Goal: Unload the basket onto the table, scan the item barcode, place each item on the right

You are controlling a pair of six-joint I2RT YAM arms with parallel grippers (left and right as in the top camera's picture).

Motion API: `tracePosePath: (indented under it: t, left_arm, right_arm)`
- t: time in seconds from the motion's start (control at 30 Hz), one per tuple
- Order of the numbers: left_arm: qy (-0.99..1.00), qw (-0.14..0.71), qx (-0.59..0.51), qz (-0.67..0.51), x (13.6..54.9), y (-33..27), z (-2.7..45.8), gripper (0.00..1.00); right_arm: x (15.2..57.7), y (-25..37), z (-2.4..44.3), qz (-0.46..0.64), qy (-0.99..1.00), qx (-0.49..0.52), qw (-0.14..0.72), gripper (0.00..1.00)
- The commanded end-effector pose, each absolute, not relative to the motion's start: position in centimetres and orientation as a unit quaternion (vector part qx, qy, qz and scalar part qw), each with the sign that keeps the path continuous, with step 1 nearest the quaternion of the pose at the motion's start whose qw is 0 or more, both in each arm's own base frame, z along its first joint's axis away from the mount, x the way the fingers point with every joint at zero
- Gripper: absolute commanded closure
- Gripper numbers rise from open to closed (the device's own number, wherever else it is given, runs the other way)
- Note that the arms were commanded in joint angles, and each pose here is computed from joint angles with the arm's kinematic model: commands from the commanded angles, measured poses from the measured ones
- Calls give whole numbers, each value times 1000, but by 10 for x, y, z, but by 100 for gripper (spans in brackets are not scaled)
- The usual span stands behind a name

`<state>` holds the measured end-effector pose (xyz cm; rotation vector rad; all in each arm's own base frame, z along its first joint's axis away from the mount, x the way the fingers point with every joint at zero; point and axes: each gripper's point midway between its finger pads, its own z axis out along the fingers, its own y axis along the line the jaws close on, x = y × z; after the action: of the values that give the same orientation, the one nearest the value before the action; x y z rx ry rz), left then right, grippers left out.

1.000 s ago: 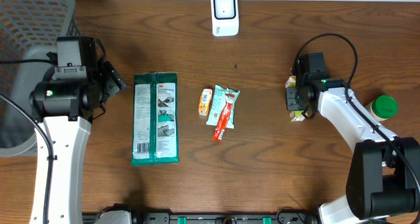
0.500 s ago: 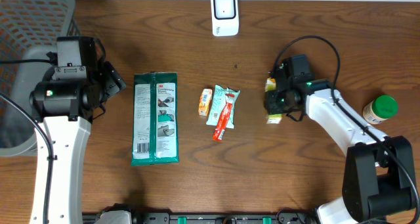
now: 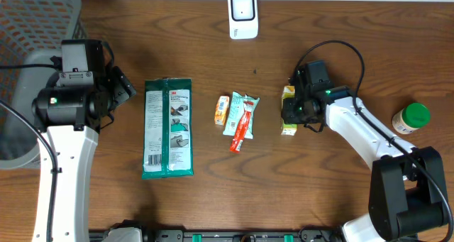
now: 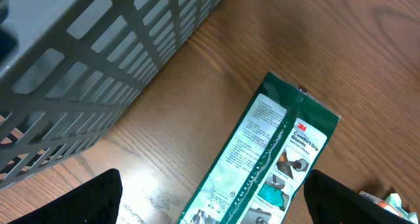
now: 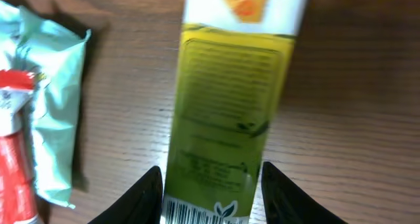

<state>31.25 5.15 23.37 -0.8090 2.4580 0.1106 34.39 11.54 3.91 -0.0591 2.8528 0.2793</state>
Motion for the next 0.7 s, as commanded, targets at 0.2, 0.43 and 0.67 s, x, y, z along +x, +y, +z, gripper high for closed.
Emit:
tracePosePath:
  t: [0.2,0.43,0.67]
  left_arm:
    - [912,277,-298,48,312,55,238,11]
    - [912,278,-298,48,312,55,238,11]
    - [912,278,-298,48,312,55,238,11]
  right_arm:
    - [349,92,38,58,988,19,144,73]
    - [357,68,60,48,985,14,163,73]
    - [358,23,104,-24,976,18,215,76]
